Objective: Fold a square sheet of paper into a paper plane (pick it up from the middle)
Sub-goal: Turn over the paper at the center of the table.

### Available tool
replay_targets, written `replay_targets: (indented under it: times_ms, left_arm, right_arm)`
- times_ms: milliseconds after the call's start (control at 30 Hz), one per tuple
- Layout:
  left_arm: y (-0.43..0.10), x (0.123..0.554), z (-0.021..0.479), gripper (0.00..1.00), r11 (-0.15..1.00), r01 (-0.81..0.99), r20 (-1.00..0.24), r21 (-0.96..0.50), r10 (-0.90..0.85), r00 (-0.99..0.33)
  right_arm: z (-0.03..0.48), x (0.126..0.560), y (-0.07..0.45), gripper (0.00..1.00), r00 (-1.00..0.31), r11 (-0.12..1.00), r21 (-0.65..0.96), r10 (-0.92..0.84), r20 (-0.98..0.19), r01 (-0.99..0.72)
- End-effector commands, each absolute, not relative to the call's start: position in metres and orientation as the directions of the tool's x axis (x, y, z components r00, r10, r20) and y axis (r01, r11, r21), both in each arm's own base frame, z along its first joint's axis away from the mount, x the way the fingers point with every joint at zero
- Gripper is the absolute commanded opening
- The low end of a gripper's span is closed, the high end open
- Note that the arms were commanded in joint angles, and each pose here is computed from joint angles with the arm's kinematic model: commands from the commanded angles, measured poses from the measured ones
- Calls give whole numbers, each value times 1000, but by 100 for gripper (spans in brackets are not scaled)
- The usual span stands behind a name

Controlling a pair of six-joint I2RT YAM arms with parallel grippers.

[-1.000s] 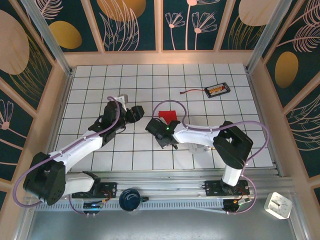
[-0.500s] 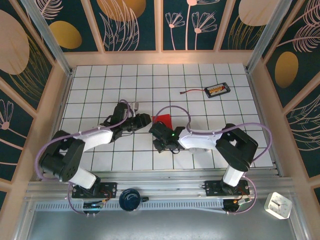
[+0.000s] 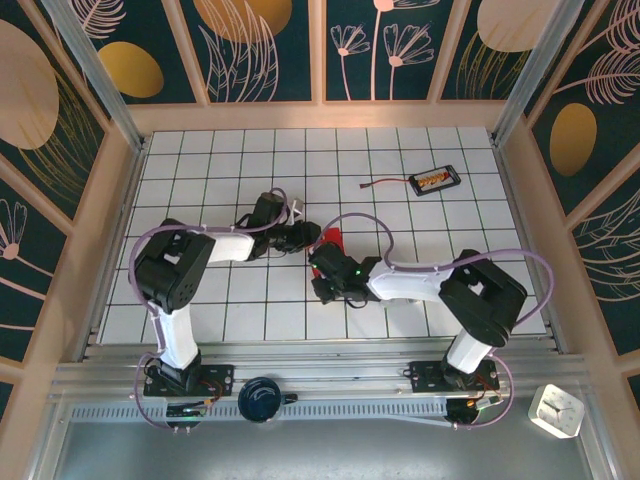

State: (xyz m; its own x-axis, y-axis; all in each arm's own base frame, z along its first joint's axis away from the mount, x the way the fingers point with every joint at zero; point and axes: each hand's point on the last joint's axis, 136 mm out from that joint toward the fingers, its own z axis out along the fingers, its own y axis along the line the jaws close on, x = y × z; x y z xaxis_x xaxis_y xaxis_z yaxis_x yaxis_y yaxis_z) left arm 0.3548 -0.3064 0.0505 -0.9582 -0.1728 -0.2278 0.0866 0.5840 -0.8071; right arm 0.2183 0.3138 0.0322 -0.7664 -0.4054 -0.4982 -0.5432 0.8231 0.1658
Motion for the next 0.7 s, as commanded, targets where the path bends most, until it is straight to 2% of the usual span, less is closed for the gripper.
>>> replay_targets:
  times_ms: [0,267,667]
  left_arm:
    - [-314,355,42,32,597,126,-232,-792,-104,-967]
    - [-310,353,14,31,658,128,-211,-742,-48,-976]
    - [-309,351,-4,28,680,125,-189,-722,-20,-982]
  right_arm:
    - [46,221,320,18,-748,794,223,-380,-544,-566]
    - [49,222,314,20,-736,762,265,-374,-565,-591]
    - [53,224,304,22,-734,728,328,-342,-587,-602]
